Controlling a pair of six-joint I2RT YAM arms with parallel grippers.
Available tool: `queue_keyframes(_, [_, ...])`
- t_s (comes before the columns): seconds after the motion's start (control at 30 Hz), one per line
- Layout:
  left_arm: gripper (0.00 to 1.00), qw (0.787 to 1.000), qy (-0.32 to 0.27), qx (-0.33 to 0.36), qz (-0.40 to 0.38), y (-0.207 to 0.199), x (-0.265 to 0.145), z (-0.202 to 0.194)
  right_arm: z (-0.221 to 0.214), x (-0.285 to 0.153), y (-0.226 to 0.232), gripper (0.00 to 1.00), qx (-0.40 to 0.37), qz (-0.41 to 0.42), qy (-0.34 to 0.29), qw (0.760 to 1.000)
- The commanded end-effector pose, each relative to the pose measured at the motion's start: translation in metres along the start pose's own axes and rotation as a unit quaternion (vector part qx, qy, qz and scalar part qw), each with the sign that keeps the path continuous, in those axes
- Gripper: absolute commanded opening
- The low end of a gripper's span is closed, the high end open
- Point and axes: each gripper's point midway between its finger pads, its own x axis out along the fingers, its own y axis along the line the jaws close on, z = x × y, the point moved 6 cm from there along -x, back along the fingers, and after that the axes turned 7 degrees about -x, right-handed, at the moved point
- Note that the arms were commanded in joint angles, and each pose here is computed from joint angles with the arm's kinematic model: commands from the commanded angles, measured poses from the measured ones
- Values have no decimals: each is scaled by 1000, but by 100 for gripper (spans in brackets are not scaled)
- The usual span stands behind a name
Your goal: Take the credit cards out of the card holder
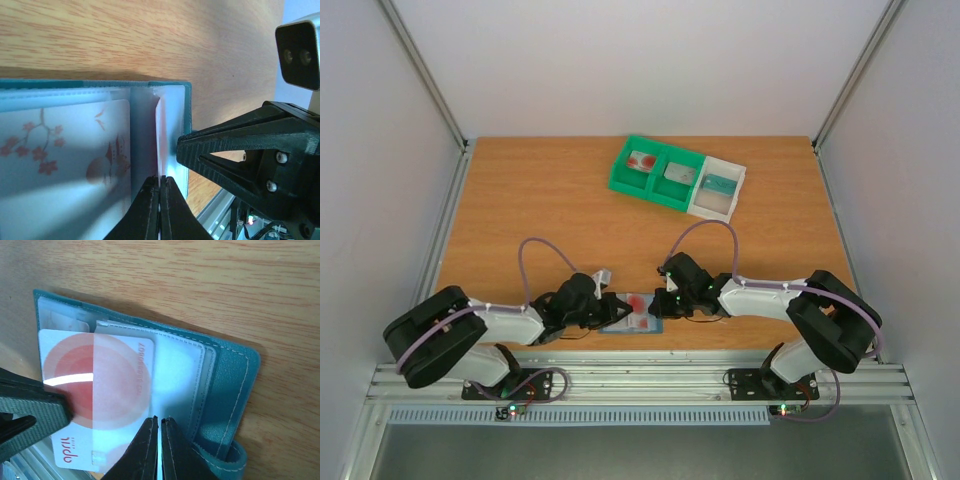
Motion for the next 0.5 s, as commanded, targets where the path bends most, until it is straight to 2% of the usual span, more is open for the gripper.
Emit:
queue_keyframes(0.0, [2, 999, -27, 9, 15, 3, -11, 4, -16, 6, -16, 4, 5, -40, 29, 999])
queue_keyframes(0.27, [1, 998, -51, 26, 18, -5, -30, 6, -9, 1, -8, 5, -6, -32, 18, 999])
queue_keyframes(0.47, [0, 996, -72, 45, 24, -14, -50, 7, 11, -30, 13, 8, -61, -32, -23, 997])
